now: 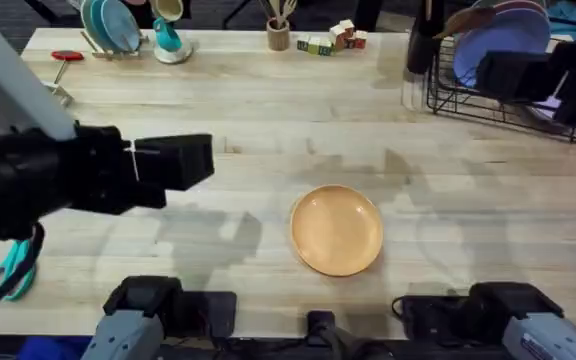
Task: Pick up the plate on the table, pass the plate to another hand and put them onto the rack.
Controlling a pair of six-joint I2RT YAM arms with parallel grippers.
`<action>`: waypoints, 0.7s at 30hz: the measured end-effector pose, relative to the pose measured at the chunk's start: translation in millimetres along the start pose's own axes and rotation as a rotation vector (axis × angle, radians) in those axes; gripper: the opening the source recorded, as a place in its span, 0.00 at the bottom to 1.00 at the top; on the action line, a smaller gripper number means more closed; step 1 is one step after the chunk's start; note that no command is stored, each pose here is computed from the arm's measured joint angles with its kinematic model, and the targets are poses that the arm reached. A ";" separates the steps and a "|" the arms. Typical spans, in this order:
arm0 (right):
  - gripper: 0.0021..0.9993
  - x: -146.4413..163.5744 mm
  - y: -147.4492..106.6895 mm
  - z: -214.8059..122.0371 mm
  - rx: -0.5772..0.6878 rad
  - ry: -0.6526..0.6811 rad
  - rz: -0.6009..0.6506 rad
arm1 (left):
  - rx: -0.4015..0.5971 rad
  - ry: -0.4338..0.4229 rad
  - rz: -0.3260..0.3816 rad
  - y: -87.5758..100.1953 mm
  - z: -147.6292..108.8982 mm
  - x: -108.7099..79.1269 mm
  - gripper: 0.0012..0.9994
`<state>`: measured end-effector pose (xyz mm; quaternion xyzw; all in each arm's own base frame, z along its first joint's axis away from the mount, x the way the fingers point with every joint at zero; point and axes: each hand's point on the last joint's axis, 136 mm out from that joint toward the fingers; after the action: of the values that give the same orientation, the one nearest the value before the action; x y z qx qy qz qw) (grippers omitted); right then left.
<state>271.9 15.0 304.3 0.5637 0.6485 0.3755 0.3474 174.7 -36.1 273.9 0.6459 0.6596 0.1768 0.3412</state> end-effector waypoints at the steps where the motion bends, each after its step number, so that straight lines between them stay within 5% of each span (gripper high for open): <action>1: 0.99 0.0 0.0 0.0 0.000 0.000 0.000 | 0.007 -0.009 -0.002 -1.7 0.0 -1.5 0.99; 8: 0.99 0.2 -2.1 0.0 0.009 0.001 0.001 | 0.016 -0.056 -0.005 -3.8 5.8 -8.3 0.99; 21: 0.99 0.5 -5.4 0.0 0.022 0.002 0.002 | 0.135 -0.125 -0.061 -42.1 63.4 -6.0 1.00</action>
<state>269.3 15.0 299.5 0.5679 0.6523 0.3692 0.3400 186.5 -59.4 202.1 0.6569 0.6668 0.0808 0.3425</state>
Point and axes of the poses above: each hand's point on the last joint's axis, 136 mm out from that joint toward the fingers, its own z axis out along the fingers, its own x axis along the line the jaws close on, y = z × x, and after that the axes turned 5 degrees about -z, right-handed
